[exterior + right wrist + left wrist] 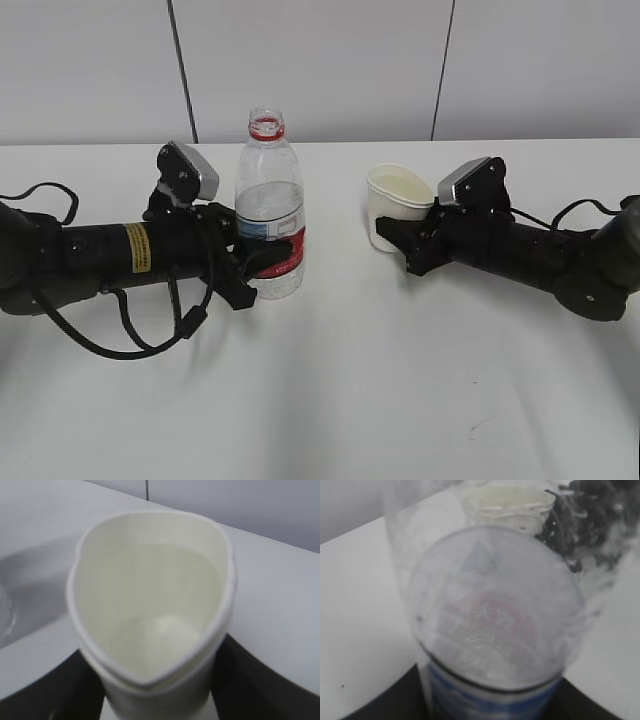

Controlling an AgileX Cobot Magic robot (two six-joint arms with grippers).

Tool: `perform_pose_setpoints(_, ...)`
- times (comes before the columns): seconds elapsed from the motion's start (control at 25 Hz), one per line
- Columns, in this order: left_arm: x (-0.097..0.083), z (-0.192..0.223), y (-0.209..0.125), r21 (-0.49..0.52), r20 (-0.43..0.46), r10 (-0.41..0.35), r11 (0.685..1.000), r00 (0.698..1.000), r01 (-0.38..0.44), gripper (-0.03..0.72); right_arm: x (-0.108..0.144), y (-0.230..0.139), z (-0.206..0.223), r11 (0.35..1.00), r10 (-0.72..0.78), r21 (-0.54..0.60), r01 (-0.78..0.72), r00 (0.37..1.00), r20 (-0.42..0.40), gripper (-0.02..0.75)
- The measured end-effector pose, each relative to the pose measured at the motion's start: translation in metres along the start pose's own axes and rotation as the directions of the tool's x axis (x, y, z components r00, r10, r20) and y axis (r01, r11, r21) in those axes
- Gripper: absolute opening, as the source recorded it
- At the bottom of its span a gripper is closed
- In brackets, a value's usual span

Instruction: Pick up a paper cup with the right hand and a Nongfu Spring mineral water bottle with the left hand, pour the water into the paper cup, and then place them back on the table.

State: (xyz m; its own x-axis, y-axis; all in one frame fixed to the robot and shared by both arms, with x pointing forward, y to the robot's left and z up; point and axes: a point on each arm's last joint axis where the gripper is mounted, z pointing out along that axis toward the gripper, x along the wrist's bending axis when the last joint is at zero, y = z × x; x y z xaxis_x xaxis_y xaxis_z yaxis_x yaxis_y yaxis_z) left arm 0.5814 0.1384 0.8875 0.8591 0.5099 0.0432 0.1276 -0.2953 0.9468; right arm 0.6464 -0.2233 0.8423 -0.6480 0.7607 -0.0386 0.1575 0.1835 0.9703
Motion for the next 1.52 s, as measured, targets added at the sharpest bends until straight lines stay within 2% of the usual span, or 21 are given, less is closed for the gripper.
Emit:
perform_pose_setpoints(0.2,-0.001,0.000,0.001,-0.008,0.003,-0.001,1.000,1.000,0.001,0.290,0.003,-0.010,0.002,0.999,-0.004,-0.054,0.003,1.000,-0.012,0.430)
perform_pose_setpoints(0.64,-0.001,0.001,0.000,-0.001,0.002,0.009,1.000,1.000,-0.009,0.295,0.003,-0.017,0.003,0.998,-0.002,-0.055,0.002,1.000,-0.005,0.432)
perform_pose_setpoints(0.72,-0.001,0.001,0.000,-0.001,0.002,0.010,1.000,1.000,-0.010,0.322,0.003,-0.017,0.003,0.998,-0.005,-0.055,0.004,1.000,-0.005,0.456)
perform_pose_setpoints(0.96,-0.001,0.001,-0.001,0.012,-0.001,0.012,1.000,1.000,-0.012,0.419,0.003,-0.016,0.003,0.998,-0.008,-0.062,0.008,1.000,-0.006,0.593)
perform_pose_setpoints(1.2,-0.003,-0.002,0.000,0.070,0.033,0.078,0.994,0.996,-0.080,0.505,0.007,-0.020,-0.001,0.999,0.008,-0.048,-0.008,1.000,-0.008,0.609)
perform_pose_setpoints(1.52,-0.001,-0.004,-0.004,0.133,0.024,0.098,0.986,0.995,-0.101,0.569,0.016,-0.024,-0.018,0.997,0.069,-0.022,-0.069,0.997,0.031,0.608)
